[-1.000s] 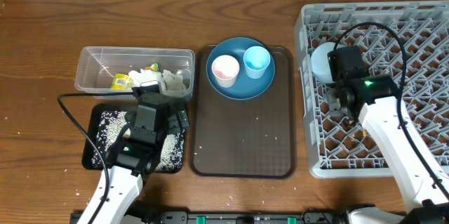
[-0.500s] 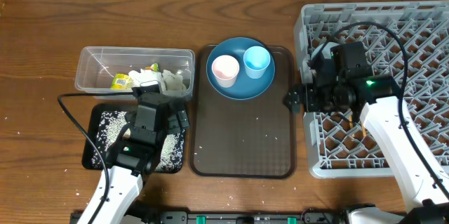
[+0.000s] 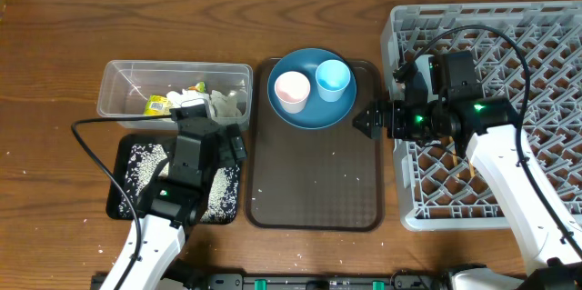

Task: Sort waste into correct bins and load items into the dishwasher rack
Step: 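Open the right gripper and withdraw it left from the rack, then reach the left gripper to the pink cup and grip its rim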

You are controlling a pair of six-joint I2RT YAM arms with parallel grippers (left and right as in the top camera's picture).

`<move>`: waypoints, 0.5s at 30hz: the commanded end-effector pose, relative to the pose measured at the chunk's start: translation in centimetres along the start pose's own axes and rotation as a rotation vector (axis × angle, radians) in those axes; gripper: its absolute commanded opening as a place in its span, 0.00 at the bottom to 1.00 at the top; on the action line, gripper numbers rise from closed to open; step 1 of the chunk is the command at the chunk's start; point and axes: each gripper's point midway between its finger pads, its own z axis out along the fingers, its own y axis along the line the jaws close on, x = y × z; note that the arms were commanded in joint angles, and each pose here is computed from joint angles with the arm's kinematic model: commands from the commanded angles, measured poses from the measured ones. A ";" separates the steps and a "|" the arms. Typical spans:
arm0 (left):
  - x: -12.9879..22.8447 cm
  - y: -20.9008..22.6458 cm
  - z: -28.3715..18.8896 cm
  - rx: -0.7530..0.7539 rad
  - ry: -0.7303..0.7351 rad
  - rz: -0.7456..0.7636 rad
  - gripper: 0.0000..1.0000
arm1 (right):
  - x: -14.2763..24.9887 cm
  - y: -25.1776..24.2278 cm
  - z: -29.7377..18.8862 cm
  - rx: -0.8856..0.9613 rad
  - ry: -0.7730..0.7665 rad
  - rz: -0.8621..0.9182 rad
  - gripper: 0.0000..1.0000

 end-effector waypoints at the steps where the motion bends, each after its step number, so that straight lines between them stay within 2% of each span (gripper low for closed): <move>1: -0.7 -0.1 -0.1 0.003 -0.018 -0.004 0.98 | 0.0 -0.5 0.3 0.036 -0.002 0.011 0.99; 4: 0.2 -3.9 -0.6 0.216 0.059 -0.112 0.98 | -0.2 -1.3 0.2 0.081 -0.014 0.012 0.99; 7: 0.6 -7.6 -1.8 0.430 0.117 -0.118 0.98 | 0.0 -1.7 0.2 0.102 -0.009 0.017 0.99; 10: 0.4 -8.6 -2.3 0.487 0.120 -0.122 0.98 | 0.1 -1.7 0.2 0.105 -0.006 0.019 0.99; 13: 0.5 -9.4 -2.7 0.522 0.155 -0.204 0.98 | 0.1 -1.7 0.2 0.105 -0.003 0.022 0.99; 15: 0.1 -11.2 -3.7 0.620 0.153 -0.195 0.99 | 0.2 -1.8 0.2 0.106 0.000 0.023 0.99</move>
